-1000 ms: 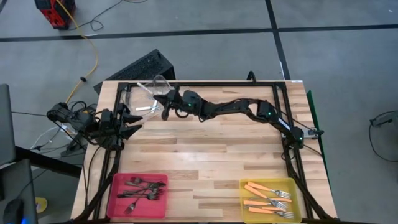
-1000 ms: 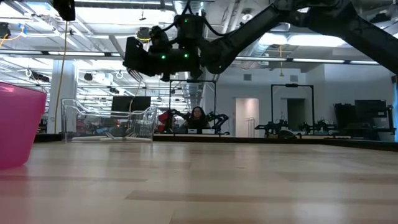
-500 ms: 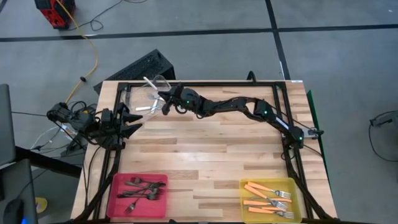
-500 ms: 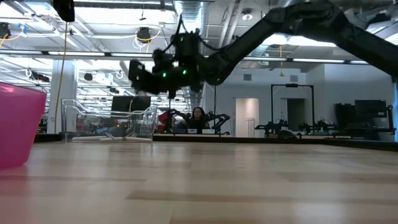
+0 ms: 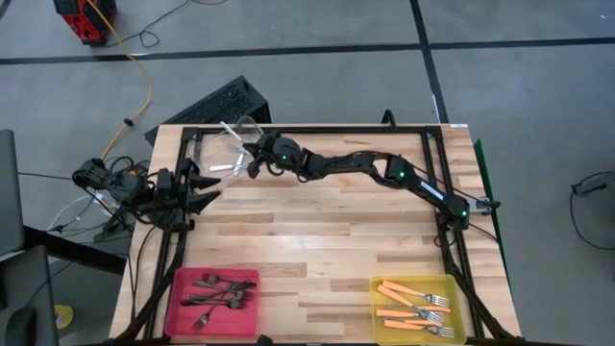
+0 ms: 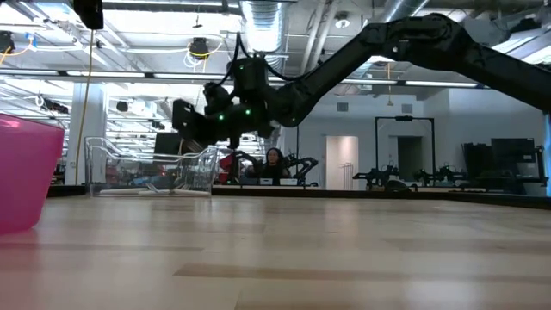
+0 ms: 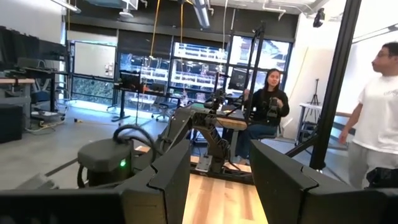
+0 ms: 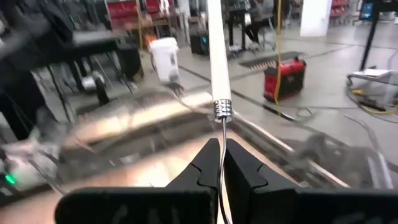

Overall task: Sort silverware by color (type)
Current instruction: Put the white fork into the transparent bin, then return to Home Position

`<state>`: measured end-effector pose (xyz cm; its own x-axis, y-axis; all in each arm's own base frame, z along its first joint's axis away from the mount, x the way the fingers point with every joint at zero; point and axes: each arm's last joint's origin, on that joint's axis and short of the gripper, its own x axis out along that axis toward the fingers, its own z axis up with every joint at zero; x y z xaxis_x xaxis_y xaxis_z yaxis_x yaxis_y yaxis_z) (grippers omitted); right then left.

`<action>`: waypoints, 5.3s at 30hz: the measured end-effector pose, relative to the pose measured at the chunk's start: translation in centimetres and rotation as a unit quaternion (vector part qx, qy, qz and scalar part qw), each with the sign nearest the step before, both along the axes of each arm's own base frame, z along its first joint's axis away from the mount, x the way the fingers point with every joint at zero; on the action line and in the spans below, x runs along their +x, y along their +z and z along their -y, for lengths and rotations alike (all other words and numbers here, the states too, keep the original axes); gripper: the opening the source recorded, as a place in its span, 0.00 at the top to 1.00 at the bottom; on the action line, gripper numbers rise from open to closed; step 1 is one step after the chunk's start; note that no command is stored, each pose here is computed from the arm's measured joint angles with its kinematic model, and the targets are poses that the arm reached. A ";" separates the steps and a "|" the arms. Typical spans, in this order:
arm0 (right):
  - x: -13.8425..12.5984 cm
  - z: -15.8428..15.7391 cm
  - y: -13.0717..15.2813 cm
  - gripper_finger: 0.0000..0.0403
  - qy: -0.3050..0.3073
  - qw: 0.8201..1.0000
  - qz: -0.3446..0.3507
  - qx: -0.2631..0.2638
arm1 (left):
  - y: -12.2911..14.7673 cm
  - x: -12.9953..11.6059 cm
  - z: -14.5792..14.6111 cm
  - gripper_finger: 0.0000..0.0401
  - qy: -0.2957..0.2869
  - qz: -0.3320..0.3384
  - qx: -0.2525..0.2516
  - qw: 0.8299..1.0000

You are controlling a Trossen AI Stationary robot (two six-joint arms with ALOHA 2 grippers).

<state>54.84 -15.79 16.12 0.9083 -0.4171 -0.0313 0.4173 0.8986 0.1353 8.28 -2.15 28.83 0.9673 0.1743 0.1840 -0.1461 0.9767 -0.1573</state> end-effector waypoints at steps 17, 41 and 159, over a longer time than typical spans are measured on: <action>0.0 -0.3 -0.7 0.88 -0.017 0.997 -0.062 -0.047 | 0.0 0.0 0.0 0.62 0.002 -0.001 0.009 1.000; 0.6 -0.3 0.9 0.84 -0.015 0.996 -0.076 -0.047 | 0.1 0.0 0.0 0.62 0.003 0.002 0.010 1.000; -55.6 -16.3 17.5 0.85 0.111 0.992 0.066 -0.006 | -0.1 0.0 0.1 0.62 -0.031 0.006 -0.054 0.998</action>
